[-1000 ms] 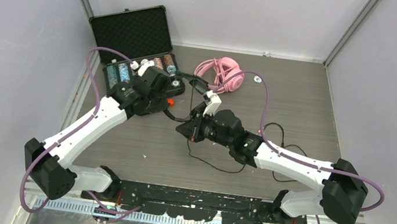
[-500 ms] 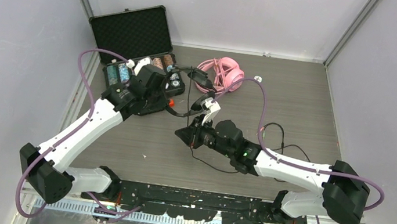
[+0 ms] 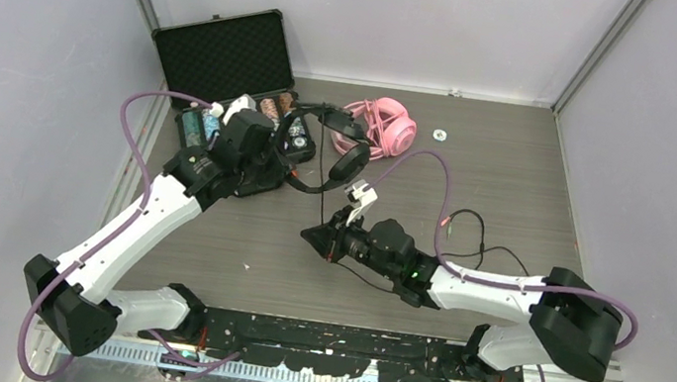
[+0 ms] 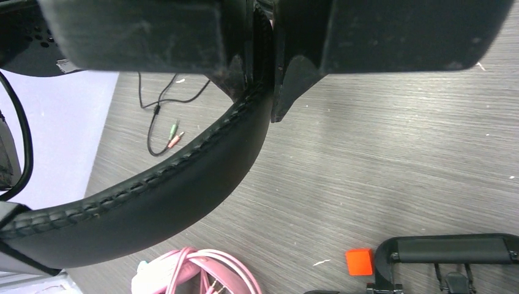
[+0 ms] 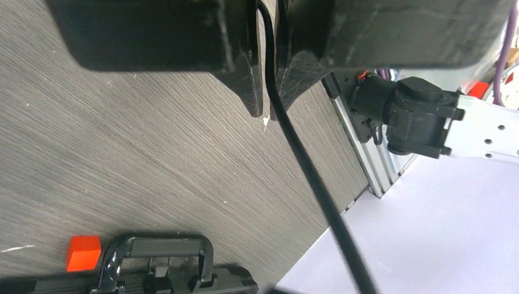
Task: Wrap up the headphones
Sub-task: Wrap the headphones cable around the headphones.
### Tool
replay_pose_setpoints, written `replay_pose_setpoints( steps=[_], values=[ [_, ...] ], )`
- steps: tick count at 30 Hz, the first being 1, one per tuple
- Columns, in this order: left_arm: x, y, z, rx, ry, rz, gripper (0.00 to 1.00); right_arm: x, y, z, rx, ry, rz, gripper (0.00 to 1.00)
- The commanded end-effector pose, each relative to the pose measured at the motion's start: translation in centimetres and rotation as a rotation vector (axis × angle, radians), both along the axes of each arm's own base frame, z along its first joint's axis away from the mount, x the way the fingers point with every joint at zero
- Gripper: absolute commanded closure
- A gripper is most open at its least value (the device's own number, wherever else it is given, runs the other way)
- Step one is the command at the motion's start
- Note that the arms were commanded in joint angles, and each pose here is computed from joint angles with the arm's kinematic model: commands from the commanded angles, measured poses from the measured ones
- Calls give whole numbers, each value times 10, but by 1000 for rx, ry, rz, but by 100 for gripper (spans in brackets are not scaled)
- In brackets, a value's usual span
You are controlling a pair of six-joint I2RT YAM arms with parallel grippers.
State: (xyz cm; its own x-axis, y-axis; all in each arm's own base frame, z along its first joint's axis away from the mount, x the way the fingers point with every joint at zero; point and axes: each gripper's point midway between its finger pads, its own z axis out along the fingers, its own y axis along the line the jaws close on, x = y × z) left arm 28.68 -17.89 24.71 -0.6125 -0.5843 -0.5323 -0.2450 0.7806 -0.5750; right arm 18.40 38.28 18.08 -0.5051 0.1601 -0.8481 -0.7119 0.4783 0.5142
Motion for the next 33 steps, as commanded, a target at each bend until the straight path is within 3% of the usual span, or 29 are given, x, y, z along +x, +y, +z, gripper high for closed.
replay_pose_setpoints(
  steps=[1,10,26,30,33],
  values=[
    [7,-12,47,-159,-125,0,100,4,4,7,63,-54,-12,85],
    [1,-8,65,-216,-151,-22,100,-8,11,-18,26,-46,68,78],
    [-3,-1,88,-258,-178,-54,100,-18,10,-76,2,28,125,80],
    [-1,7,96,-259,-197,-43,100,-20,4,-87,-5,48,117,87],
    [-2,7,103,-274,-206,-62,100,-21,-1,-88,7,51,107,98]
  ],
)
